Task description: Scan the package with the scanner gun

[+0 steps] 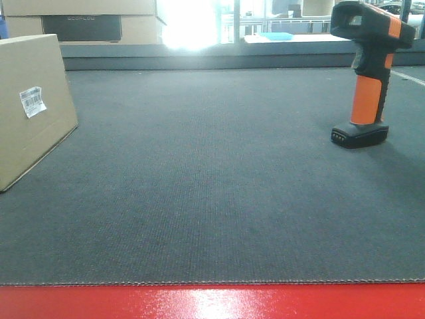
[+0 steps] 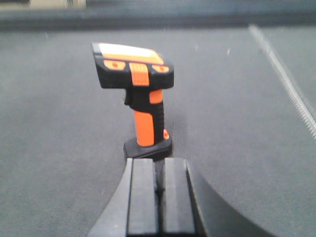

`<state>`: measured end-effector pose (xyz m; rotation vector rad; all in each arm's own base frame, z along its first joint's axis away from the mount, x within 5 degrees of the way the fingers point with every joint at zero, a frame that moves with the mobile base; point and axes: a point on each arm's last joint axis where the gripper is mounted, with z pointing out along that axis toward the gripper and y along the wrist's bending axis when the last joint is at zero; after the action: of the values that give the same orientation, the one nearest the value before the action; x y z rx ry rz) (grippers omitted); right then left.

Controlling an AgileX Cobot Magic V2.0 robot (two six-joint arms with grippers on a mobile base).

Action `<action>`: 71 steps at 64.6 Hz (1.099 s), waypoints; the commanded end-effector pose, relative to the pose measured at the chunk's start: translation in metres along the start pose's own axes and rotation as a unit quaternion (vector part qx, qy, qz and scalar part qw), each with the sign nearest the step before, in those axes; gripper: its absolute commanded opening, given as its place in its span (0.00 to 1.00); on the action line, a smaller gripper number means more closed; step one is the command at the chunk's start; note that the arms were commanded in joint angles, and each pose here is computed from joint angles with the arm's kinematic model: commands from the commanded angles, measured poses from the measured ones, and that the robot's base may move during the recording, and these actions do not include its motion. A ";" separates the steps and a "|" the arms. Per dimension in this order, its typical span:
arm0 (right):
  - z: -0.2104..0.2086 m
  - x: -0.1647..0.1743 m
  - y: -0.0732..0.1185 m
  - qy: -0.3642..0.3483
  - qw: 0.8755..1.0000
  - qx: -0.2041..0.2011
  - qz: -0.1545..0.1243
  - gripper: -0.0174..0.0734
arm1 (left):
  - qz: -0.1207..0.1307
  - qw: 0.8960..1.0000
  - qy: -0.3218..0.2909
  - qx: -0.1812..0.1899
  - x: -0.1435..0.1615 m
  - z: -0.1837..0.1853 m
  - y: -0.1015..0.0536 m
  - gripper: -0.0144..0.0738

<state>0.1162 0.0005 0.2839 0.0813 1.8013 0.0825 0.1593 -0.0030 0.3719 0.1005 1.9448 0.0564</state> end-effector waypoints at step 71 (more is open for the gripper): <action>-0.059 0.007 0.001 -0.143 0.990 -0.011 -0.014 0.01 | -0.039 0.983 -0.182 0.008 0.061 -0.061 -0.007 0.04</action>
<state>0.0581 0.0023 0.2892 0.0567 1.5348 0.0854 0.0802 -0.0031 0.3363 0.0484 1.6048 -0.0120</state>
